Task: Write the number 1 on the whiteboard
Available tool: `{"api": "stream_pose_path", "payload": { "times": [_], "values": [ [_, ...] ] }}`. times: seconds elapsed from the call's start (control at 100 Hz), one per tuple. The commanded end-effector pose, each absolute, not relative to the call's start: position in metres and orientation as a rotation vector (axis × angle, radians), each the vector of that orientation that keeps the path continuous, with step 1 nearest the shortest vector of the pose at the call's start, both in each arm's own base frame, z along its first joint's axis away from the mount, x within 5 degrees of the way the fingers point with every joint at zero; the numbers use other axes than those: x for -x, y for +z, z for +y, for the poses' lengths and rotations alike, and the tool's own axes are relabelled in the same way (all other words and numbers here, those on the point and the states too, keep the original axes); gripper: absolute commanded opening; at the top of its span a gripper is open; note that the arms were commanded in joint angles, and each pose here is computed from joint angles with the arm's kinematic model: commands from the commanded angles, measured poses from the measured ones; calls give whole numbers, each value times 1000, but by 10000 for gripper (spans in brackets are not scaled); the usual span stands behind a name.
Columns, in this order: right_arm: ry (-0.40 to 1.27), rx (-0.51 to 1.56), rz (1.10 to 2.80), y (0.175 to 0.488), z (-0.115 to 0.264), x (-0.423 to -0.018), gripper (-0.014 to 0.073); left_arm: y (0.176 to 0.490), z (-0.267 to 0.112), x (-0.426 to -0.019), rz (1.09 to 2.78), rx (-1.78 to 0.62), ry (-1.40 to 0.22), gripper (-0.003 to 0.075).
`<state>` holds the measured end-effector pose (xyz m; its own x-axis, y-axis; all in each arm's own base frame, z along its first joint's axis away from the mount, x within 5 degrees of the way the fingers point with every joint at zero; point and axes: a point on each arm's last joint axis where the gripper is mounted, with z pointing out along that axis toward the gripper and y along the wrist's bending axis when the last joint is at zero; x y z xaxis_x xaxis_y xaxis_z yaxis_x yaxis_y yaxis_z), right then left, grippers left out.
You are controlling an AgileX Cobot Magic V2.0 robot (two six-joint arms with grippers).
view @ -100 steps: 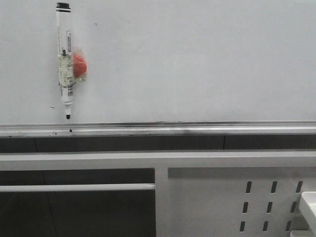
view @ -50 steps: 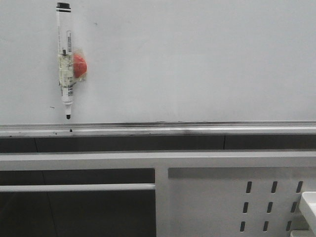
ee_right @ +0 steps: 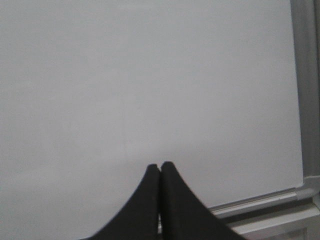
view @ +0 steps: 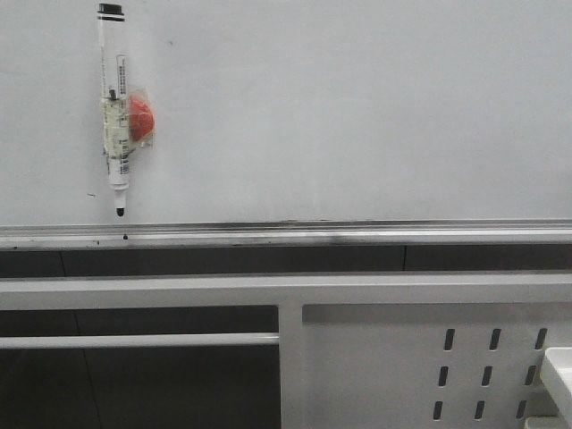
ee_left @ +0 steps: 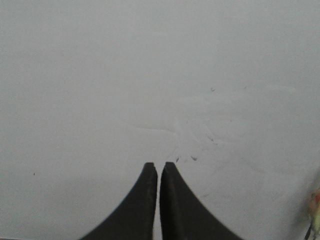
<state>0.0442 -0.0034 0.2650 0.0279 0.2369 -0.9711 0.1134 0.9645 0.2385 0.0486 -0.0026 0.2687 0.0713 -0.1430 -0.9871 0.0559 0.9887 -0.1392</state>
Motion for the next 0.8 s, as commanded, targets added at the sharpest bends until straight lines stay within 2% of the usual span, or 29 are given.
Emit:
{"api": "stream_pose_path", "payload": {
  "times": [0.0,0.14,0.31,0.38,0.48,0.55,0.59,0.71,0.79],
  "values": [
    [105,-267,1557,295,-3,-45,-50,306,-2,-49,1386,86,-176,-20],
    [103,-268,1535,305,-4,-52,-50,327,-1,-49,1200,88,-176,-20],
    [113,-280,1626,299,-4,-58,-50,323,-2,-55,1265,83,-174,-6],
    [127,-288,1687,297,-4,-61,-50,320,-3,-60,1304,52,-158,76],
    [159,-301,1739,296,-2,-65,-50,317,-6,-71,1348,27,-173,294],
    [158,-303,1739,296,-3,-67,-50,315,-8,-82,1384,13,-189,398],
    [157,-304,1735,297,-3,-68,-50,314,-10,-88,1400,10,-192,414],
    [172,-312,1729,297,-3,-72,-50,308,-15,-110,1453,-5,-221,388],
    [129,-248,1783,294,-3,-76,-50,304,-23,-122,1477,-39,-256,388]
  ]
}}
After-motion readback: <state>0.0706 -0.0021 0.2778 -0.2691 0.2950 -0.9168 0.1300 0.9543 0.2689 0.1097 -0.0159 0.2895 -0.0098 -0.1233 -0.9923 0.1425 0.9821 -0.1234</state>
